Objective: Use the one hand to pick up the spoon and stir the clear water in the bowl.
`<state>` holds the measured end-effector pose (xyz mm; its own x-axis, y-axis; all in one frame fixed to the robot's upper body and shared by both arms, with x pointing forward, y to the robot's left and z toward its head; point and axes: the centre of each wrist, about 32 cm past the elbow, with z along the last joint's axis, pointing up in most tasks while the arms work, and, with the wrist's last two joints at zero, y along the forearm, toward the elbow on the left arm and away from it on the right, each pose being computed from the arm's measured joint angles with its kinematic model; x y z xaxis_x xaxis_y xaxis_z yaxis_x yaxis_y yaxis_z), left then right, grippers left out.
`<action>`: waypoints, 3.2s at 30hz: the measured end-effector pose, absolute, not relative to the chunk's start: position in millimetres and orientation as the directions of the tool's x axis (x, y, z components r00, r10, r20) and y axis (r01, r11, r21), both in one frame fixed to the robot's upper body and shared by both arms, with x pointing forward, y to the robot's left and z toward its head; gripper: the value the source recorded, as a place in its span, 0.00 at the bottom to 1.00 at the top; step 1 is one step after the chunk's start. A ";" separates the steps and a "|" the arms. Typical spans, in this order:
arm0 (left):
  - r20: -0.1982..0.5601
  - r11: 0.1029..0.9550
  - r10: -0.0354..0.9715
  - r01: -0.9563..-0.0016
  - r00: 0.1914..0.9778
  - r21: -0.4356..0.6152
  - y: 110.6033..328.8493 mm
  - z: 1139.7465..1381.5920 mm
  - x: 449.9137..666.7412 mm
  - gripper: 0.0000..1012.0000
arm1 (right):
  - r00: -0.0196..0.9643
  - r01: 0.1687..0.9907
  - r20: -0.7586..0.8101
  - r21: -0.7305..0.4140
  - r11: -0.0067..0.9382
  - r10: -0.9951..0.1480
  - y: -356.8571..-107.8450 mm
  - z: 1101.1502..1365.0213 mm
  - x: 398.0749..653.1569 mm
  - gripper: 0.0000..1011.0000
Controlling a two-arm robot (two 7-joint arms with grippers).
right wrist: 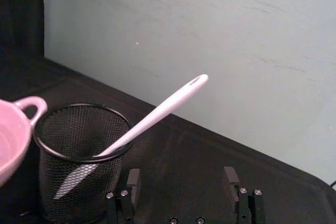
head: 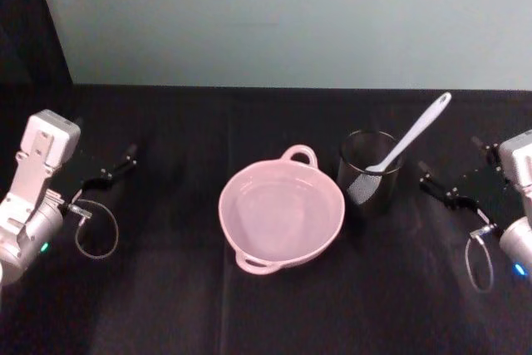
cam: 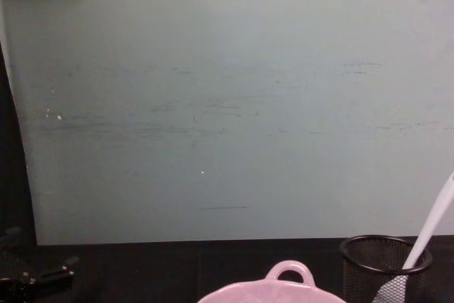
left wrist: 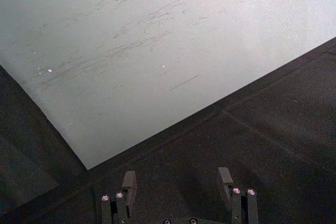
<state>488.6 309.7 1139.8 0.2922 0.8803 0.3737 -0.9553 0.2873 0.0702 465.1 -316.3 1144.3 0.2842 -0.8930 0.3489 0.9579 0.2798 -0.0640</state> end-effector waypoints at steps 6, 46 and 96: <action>0.374 0.287 0.880 -0.955 0.292 0.070 309.7 1139.8 488.6 1.00 | 0.255 0.965 0.239 0.000 0.262 -0.937 -321.0 1145.2 449.2 0.99; 0.374 0.287 0.880 -0.955 0.292 0.070 309.7 1139.8 488.6 1.00 | 0.315 0.936 -0.538 0.039 0.350 -0.782 -308.1 1175.1 520.3 0.70; 0.374 0.287 0.880 -0.955 0.292 0.070 309.7 1139.8 488.6 1.00 | 0.568 0.822 0.035 0.039 0.569 -0.822 -280.9 1315.7 500.5 0.06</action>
